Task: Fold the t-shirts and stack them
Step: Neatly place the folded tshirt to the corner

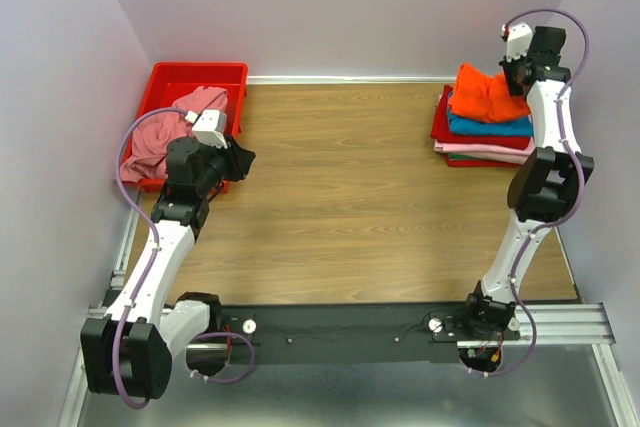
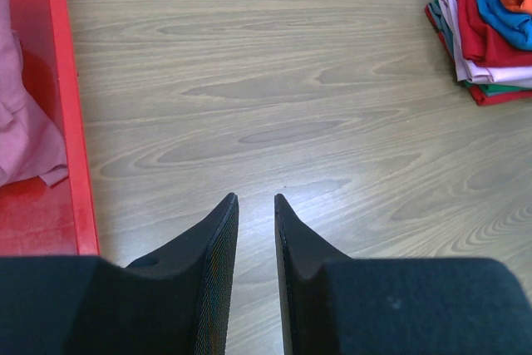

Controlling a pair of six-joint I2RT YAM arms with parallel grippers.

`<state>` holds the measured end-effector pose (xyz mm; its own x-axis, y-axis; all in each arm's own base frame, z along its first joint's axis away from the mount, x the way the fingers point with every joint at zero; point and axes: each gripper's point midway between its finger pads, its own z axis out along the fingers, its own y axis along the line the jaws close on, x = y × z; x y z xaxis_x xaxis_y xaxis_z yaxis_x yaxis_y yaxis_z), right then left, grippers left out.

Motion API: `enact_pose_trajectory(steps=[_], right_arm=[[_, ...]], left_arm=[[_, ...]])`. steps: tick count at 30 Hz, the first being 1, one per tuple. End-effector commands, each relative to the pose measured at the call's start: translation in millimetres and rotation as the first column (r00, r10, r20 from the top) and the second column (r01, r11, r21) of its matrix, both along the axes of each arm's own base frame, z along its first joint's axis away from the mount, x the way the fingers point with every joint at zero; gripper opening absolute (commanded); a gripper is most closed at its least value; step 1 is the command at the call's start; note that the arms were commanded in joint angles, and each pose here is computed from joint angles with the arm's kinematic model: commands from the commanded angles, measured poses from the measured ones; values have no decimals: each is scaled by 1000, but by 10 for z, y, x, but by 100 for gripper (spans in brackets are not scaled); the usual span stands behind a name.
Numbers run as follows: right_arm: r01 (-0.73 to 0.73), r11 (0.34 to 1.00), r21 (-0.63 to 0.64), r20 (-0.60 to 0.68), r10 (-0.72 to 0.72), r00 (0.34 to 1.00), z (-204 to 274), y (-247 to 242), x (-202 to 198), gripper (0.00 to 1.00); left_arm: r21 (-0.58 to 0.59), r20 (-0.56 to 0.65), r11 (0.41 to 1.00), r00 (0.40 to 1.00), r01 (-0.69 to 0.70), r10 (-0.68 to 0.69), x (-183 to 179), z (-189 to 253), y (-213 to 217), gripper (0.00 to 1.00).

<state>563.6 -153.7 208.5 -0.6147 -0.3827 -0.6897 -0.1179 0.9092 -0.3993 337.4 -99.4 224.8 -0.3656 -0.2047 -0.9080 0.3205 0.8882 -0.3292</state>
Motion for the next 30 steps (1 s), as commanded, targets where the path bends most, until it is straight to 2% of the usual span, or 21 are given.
enact_pose_trajectory(steps=[1, 3, 4, 6, 7, 9, 13, 16, 17, 20, 24, 28, 30], right_arm=[[54, 998, -32, 38, -53, 998, 16, -184, 50, 8], [71, 996, -48, 30, -69, 997, -23, -240, 35, 21], [95, 993, -69, 17, -94, 995, -94, -292, 25, 37], [130, 988, -89, 12, -130, 991, -130, -367, 8, 54], [166, 980, -107, 11, -165, 986, -157, -426, 1, 68], [189, 976, -111, 14, -189, 982, -154, -456, -14, 75], [158, 985, -67, 66, -154, 986, 90, -339, -18, 81], [72, 997, 3, 107, -72, 992, 300, -66, -37, 87], [-18, 999, 37, 135, 13, 991, 436, 175, -36, 92], [-176, 977, 123, 137, 159, 978, 426, 700, -72, 95], [-271, 929, 253, 126, 246, 961, 373, 1210, -63, 95], [-243, 900, 363, 55, 239, 969, 41, 1441, 76, 95], [-208, 907, 365, 30, 212, 977, -43, 1498, 117, 95]], left_arm=[[4, -3, 1000, 1000, 27, -27, -20, -14, -23, 32], [4, -2, 1000, 1000, 29, -29, -17, -12, -25, 32], [7, -2, 999, 1000, 31, -31, -17, -17, -26, 32], [8, 1, 999, 1000, 32, -32, -13, -2, -23, 32], [9, 8, 999, 999, 32, -32, -9, 24, -23, 32], [11, 8, 999, 999, 33, -33, -3, 28, -22, 32], [18, 30, 999, 999, 36, -37, 9, 140, -22, 32], [27, 48, 999, 998, 38, -39, 13, 224, -18, 32], [30, 52, 999, 998, 36, -37, 18, 238, -10, 32], [30, 53, 999, 998, 42, -44, 17, 241, -22, 32], [33, 62, 998, 997, 47, -49, 10, 259, -27, 32], [35, 74, 998, 996, 48, -50, -10, 269, -24, 32], [34, 80, 998, 995, 52, -54, -24, 261, -28, 32]])
